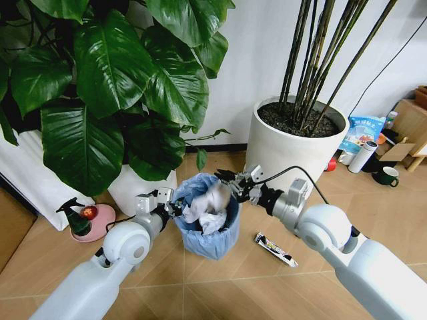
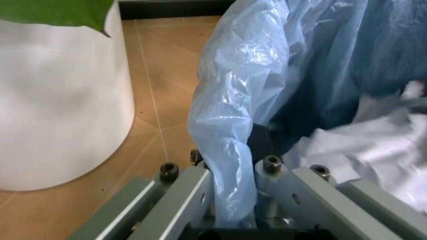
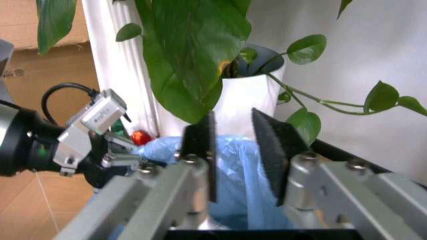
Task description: Pick up the trash bin and place the garbage on the floor into it.
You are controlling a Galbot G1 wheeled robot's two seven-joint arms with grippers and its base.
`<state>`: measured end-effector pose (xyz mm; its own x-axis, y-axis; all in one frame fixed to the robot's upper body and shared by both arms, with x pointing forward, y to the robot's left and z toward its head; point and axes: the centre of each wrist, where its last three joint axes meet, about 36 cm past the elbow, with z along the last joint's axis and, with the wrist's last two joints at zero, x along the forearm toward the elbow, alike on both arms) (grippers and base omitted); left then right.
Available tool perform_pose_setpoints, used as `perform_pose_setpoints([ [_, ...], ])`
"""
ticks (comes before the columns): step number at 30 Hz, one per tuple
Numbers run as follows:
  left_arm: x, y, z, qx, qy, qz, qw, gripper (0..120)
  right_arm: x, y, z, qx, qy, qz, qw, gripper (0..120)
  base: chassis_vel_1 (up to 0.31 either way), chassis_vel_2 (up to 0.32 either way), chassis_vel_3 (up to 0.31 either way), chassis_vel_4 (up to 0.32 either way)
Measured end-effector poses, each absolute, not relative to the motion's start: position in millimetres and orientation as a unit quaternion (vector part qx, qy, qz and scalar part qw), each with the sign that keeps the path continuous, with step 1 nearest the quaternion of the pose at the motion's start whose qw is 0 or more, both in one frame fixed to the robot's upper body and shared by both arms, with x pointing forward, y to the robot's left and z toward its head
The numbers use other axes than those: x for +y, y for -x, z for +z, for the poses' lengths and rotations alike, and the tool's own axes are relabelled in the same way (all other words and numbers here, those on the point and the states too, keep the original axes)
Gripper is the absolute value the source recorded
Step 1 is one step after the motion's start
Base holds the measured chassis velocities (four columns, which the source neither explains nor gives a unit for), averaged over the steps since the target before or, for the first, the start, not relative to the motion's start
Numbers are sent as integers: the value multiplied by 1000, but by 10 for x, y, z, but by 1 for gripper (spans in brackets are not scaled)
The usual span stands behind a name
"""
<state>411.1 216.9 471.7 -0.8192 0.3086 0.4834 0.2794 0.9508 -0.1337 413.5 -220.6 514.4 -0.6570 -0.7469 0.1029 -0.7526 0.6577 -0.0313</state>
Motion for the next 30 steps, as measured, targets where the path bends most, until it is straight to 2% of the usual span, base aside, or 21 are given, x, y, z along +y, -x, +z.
perform_pose_setpoints([
  [3,2195,-4102,4708,-954,150,30,259,0,-2203,-4154,5163,-911,-408,36,37,38,0,0,0,0],
  [4,2195,-4102,4708,-954,150,30,259,0,-2203,-4154,5163,-911,-408,36,37,38,0,0,0,0],
  [6,2224,-4085,4688,-955,143,31,260,0,-2251,-4187,5200,-919,-392,35,30,49,0,0,0,0],
  [8,2239,-4078,4679,-955,139,31,260,0,-2285,-4199,5211,-922,-384,35,28,51,0,0,0,0],
  [10,2311,-4040,4653,-957,123,26,261,0,-2460,-4245,5219,-936,-348,42,29,63,0,0,0,0],
  [12,2342,-4028,4652,-958,117,21,260,0,-2520,-4253,5213,-940,-337,44,32,66,0,0,0,0],
  [15,2455,-3950,4674,-961,98,5,259,0,-2902,-4249,5047,-957,-277,53,61,83,0,0,0,0],
  [17,2468,-3924,4688,-961,98,2,259,0,-3021,-4220,4943,-960,-264,57,73,86,0,0,0,0],
  [19,2482,-3878,4728,-961,95,-2,258,0,-3260,-4104,4669,-963,-240,63,104,95,0,0,0,0],
  [25,2458,-3788,4715,-961,84,-2,263,0,-3698,-3747,3932,-961,-204,51,179,100,1,-1,-2,-19],
  [30,2438,-3732,4651,-961,73,-1,265,0,-3862,-3632,3459,-956,-190,48,220,100,0,0,0,0],
])
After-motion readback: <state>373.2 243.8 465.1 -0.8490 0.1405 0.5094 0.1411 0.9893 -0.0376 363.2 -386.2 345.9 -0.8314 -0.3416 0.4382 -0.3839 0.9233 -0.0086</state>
